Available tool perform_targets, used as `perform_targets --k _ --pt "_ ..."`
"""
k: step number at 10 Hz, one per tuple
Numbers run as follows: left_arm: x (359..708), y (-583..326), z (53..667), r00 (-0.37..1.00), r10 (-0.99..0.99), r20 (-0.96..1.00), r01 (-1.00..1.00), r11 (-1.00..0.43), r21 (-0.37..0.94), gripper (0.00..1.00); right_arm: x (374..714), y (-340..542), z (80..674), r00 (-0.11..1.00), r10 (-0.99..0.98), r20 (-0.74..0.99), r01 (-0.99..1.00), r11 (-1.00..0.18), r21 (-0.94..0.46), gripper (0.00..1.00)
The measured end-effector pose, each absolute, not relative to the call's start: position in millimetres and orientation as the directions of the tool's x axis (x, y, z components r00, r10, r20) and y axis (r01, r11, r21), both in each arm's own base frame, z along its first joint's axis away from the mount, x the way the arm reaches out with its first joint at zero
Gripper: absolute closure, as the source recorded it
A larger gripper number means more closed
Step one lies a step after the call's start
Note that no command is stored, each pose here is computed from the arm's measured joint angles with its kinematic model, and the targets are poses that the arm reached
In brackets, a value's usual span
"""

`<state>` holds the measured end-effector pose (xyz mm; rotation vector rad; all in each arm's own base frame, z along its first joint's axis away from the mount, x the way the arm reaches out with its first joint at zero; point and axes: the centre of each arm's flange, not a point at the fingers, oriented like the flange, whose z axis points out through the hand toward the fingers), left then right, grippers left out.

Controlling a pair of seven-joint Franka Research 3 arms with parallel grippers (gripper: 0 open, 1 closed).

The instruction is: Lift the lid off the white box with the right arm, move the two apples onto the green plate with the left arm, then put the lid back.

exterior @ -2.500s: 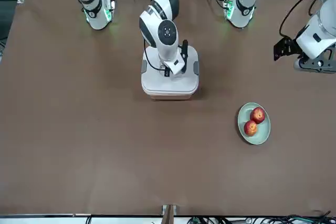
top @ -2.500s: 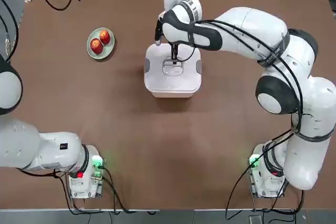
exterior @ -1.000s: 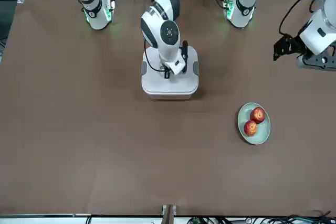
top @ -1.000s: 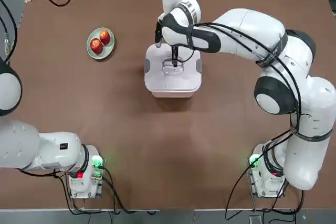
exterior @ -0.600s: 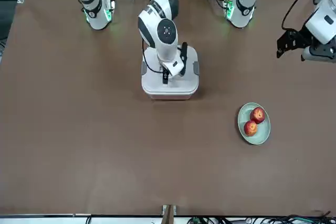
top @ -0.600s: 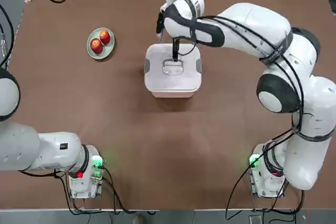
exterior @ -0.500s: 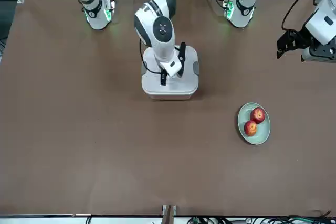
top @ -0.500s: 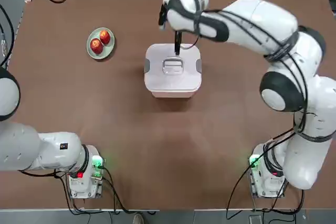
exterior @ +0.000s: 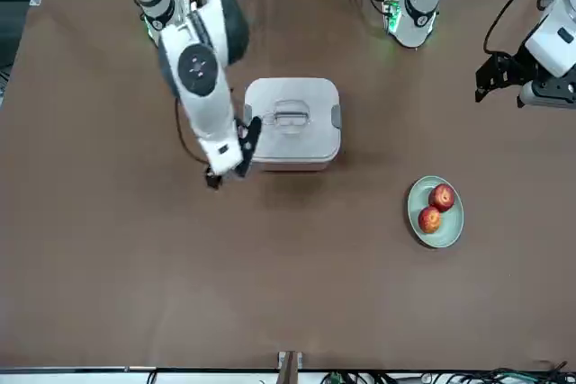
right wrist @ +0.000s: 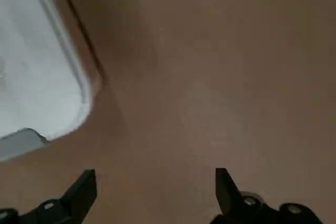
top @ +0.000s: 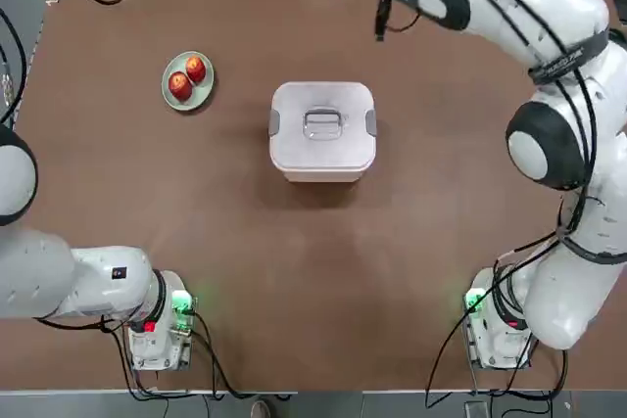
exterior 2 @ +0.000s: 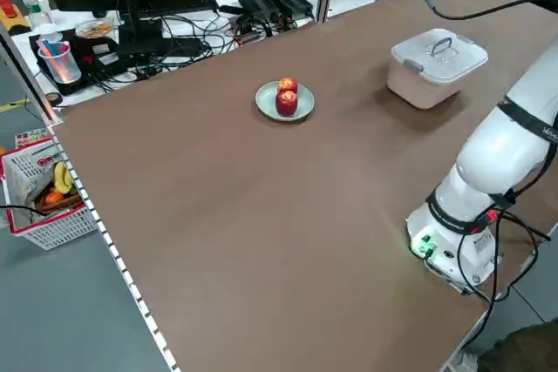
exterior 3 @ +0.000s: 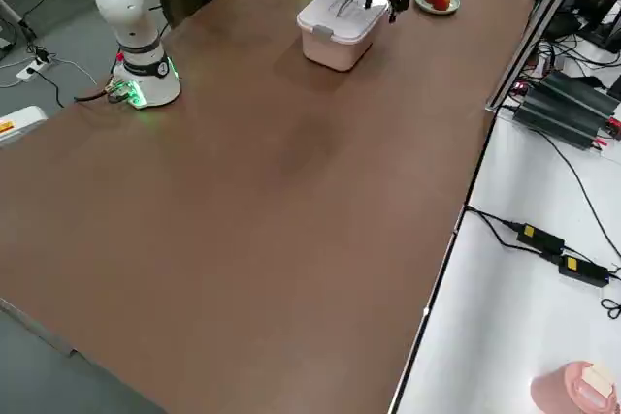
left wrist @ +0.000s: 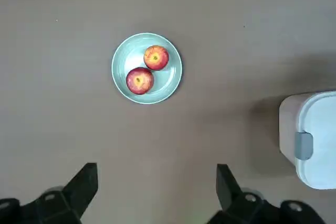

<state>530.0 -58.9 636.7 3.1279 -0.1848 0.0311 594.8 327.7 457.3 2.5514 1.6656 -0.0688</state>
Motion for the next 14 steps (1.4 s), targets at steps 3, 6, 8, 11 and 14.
perform_targets --k 3,6,8,11,14 --pt "531.2 -58.4 637.7 0.993 -0.116 0.031 -0.117 -0.993 0.007 0.0 644.2 198.8 482.8 0.603 0.791 -0.107 0.796 -0.588 0.143 0.0" --pt "531.8 -58.3 638.4 0.993 -0.116 0.038 -0.116 -0.993 0.007 0.0 666.1 72.1 509.5 0.837 0.546 -0.037 0.545 -0.823 0.161 0.0" --pt "532.0 -58.1 638.5 0.993 -0.116 0.039 -0.116 -0.993 0.007 0.0 644.4 -7.0 550.1 0.914 0.406 0.004 0.405 -0.912 0.06 0.0" --pt "531.7 -57.9 639.4 0.992 -0.115 0.041 -0.116 -0.993 0.006 0.0 580.3 -43.7 626.0 0.966 0.26 -0.001 0.26 -0.965 -0.017 0.0" --pt "531.7 -57.6 639.4 0.993 -0.115 0.041 -0.115 -0.993 0.006 0.0 559.9 -58.4 643.9 0.978 0.207 0.0 0.207 -0.978 -0.025 0.0"
